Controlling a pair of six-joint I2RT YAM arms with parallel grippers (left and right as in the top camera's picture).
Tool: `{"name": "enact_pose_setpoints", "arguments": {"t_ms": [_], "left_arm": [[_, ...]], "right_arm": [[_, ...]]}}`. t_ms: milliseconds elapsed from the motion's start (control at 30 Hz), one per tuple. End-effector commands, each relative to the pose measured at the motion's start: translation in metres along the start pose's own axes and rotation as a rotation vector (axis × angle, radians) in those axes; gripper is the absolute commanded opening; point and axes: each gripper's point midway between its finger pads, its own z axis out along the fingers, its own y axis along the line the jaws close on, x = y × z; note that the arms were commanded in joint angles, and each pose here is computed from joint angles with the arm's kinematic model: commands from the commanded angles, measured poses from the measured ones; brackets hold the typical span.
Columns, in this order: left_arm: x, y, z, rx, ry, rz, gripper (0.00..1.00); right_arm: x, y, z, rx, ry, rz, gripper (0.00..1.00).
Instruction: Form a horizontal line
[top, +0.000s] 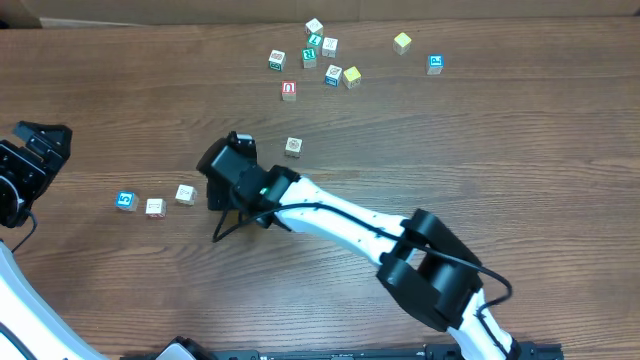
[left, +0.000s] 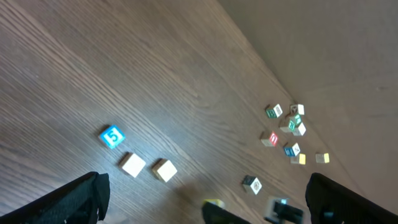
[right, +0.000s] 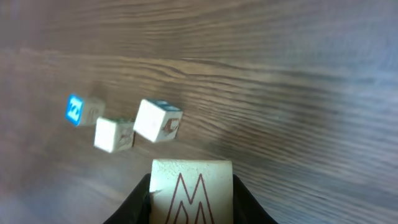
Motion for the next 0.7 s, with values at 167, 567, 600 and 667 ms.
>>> {"name": "enact_pose_setpoints", "arguments": {"t_ms": [167, 567, 600, 667], "left_arm": [[0.000, -0.009, 0.008, 0.029, 0.027, 0.040, 1.00], [-0.002, -0.005, 0.014, 0.023, 0.038, 0.032, 1.00], [-0.001, -0.005, 0.014, 0.023, 0.038, 0.032, 1.00], [-0.002, -0.005, 0.014, 0.023, 0.038, 0.032, 1.00]], "right_arm": [[-0.003, -0.016, 0.033, 0.030, -0.061, 0.215, 0.09], [0.005, -0.012, 0.068, -0.031, -0.082, 0.300, 0.09], [0.003, -0.010, 0.074, -0.050, -0.092, 0.302, 0.09], [0.003, -0.010, 0.081, -0.066, -0.103, 0.308, 0.09]]}}
